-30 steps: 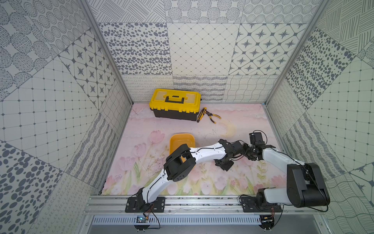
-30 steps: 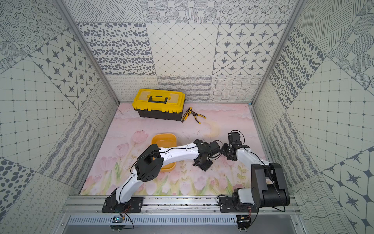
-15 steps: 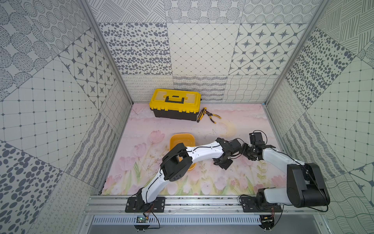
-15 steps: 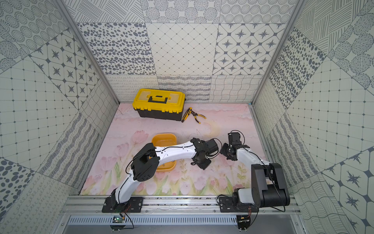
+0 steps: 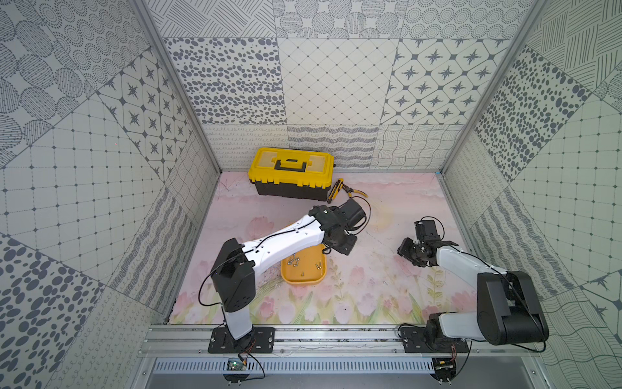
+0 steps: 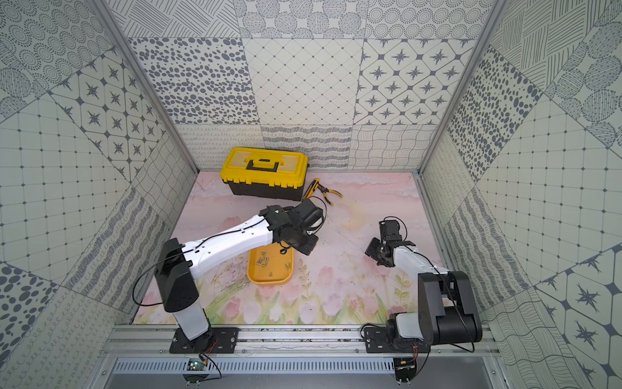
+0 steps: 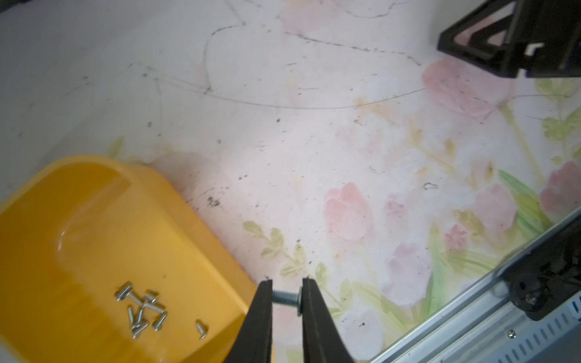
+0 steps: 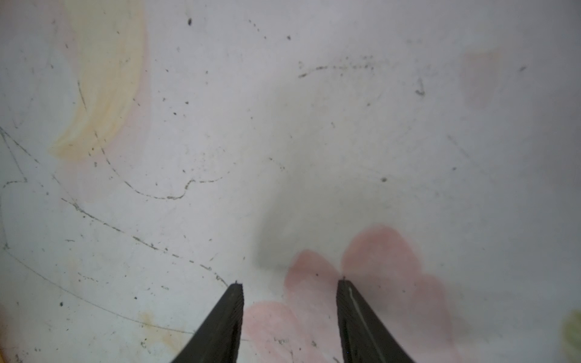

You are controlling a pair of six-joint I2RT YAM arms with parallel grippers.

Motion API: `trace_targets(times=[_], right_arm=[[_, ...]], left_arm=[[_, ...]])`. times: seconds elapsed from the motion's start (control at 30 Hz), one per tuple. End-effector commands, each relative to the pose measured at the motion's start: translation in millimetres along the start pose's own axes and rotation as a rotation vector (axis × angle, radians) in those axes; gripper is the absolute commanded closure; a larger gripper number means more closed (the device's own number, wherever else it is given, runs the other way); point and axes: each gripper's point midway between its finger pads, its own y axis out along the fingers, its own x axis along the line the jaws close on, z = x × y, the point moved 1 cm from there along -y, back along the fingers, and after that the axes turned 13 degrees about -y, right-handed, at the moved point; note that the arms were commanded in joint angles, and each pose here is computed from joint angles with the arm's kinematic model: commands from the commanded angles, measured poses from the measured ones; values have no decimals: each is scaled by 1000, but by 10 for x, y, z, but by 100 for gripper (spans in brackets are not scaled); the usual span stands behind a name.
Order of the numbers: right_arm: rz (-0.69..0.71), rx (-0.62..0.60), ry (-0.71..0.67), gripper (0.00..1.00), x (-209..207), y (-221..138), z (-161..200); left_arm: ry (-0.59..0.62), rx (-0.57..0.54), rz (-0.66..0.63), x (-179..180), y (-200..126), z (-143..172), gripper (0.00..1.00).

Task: Put the screws on the desktop into the storage box
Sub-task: Place the screw in the storage box.

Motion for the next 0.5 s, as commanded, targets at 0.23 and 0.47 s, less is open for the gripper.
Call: trace_targets(times=[0.23,0.47], right_arm=[[-8,7,3,46,-3,10,17],[-33,-26,-7,39,51,-99,-53]], left_arm=[[-393,28,-146,1201,253,399,85],[-466,-99,-187,1447,161,237,45]])
